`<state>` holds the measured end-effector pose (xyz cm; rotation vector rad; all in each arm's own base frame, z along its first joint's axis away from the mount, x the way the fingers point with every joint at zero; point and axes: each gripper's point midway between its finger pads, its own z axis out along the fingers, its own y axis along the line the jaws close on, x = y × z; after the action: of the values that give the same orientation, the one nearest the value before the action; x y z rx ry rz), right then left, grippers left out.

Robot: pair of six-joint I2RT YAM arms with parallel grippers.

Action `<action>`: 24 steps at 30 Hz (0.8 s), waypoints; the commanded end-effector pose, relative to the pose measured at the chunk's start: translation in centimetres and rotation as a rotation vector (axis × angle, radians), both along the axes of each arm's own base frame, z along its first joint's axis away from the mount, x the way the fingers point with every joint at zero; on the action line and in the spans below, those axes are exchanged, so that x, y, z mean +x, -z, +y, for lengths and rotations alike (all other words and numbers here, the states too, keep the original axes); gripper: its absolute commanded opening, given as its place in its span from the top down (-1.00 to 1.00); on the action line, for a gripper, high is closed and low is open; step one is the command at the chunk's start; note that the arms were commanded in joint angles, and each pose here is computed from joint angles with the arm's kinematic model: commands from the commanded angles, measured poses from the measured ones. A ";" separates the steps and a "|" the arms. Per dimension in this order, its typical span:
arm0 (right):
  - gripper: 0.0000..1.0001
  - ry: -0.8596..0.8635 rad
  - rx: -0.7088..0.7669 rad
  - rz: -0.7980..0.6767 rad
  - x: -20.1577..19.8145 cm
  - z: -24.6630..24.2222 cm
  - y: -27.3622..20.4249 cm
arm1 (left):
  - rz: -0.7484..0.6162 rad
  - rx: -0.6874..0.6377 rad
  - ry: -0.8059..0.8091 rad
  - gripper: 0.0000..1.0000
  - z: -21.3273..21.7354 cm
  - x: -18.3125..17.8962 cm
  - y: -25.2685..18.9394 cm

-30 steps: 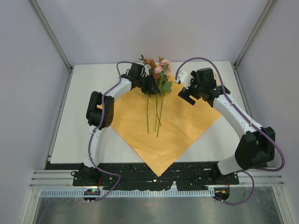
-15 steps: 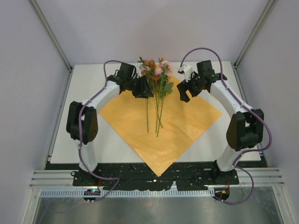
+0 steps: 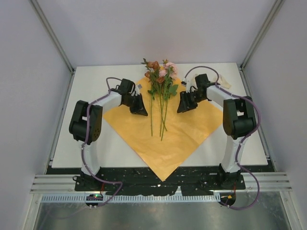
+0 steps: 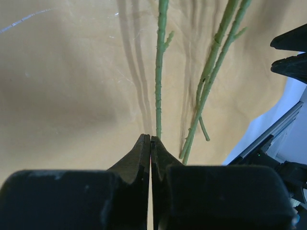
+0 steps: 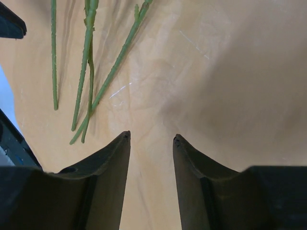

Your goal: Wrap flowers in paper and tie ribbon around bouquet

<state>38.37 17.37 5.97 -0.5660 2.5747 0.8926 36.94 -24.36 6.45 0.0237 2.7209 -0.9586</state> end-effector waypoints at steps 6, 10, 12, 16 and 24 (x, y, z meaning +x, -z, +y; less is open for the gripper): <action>0.32 0.040 0.062 0.106 -0.7 1.9 3.3 | 0.012 -0.041 0.065 0.99 -3.2 0.2 2.2; 0.42 0.052 0.061 0.151 -1.6 2.1 4.7 | 0.020 -0.040 0.097 1.00 -4.6 -0.5 2.7; 0.45 0.049 0.060 0.163 -2.2 2.1 5.2 | 0.020 -0.042 0.114 1.00 -5.4 -0.8 2.7; 0.47 0.068 0.062 0.199 -2.9 2.3 6.0 | 0.020 -0.043 0.136 1.00 -6.4 -1.2 2.8; 0.48 0.075 0.056 0.204 -2.8 2.3 6.5 | 0.018 -0.025 0.156 0.96 -5.7 -1.9 2.1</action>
<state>36.42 20.15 2.10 -0.3795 2.6425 1.1164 34.32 -30.20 2.36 0.1789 2.8126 -1.0245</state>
